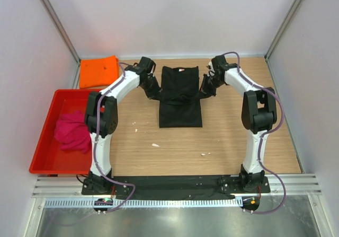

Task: Fold and stack the t-shirts
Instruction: Fold the tshirt

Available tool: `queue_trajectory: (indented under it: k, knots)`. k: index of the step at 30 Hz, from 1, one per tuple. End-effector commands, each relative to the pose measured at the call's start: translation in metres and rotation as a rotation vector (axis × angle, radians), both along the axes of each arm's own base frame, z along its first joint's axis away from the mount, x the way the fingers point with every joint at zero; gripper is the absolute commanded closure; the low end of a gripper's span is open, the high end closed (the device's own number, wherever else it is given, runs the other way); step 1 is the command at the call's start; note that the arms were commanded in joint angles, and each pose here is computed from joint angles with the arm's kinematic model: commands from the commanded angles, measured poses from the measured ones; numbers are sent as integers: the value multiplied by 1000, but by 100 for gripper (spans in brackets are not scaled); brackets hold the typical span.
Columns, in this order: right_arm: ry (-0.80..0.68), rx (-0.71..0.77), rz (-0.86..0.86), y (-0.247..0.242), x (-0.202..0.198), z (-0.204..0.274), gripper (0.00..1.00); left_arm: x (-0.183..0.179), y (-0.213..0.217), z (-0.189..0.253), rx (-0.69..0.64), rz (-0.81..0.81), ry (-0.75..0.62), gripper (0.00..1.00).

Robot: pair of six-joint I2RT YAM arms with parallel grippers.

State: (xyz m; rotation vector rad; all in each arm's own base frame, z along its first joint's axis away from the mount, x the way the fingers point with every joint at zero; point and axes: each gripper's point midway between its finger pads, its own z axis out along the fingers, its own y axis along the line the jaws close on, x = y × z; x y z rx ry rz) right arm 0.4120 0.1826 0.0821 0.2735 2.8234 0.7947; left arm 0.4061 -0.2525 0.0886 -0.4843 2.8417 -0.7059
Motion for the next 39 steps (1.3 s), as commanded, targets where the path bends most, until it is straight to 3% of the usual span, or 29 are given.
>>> queue_trajectory:
  k: [1,8,11,13,15,18,19,21,24,25,26,27,28,30,32,37,39]
  knots:
    - [-21,26,19,0,11,10,99,16,1,11,-22,11,-29,100]
    - [8,36,14,-2,16,-2,99,21,-5,-3,-37,7,10,99]
    - [-17,27,12,-4,27,-7,96,30,3,-8,15,7,-18,87]
    - [-41,-17,10,-11,38,-14,88,40,8,-4,61,-4,-50,73]
    - [-67,-29,14,-14,53,-12,75,44,25,-3,164,-34,-75,67]
    - [-99,-97,31,-26,58,5,61,53,43,21,265,-60,-155,49]
    - [-120,-118,31,-30,55,20,56,52,46,44,261,-56,-207,43]
    - [-127,-157,30,-39,44,25,47,44,44,55,236,-78,-240,40]
    - [-110,-108,37,-31,18,29,47,27,29,67,131,-106,-280,44]
    - [-156,-75,48,-21,16,41,48,10,16,55,47,-128,-222,53]
    - [-110,-56,46,-16,1,28,52,10,6,66,-2,-132,-267,57]
    - [-156,-47,42,-11,4,31,55,5,-1,63,-27,-137,-261,65]
    - [-130,-50,49,-5,-9,18,57,-6,-8,52,-58,-153,-227,67]
    - [-131,-14,10,4,-12,19,80,-11,-21,44,-85,-176,-223,73]
    - [-132,-9,9,15,-14,9,90,-17,-31,33,-106,-184,-192,78]
    - [-141,-86,15,28,-10,-12,88,-18,-39,4,-79,-193,-138,81]
    - [-137,-113,23,33,-10,-20,82,-16,-40,-4,-70,-192,-121,81]
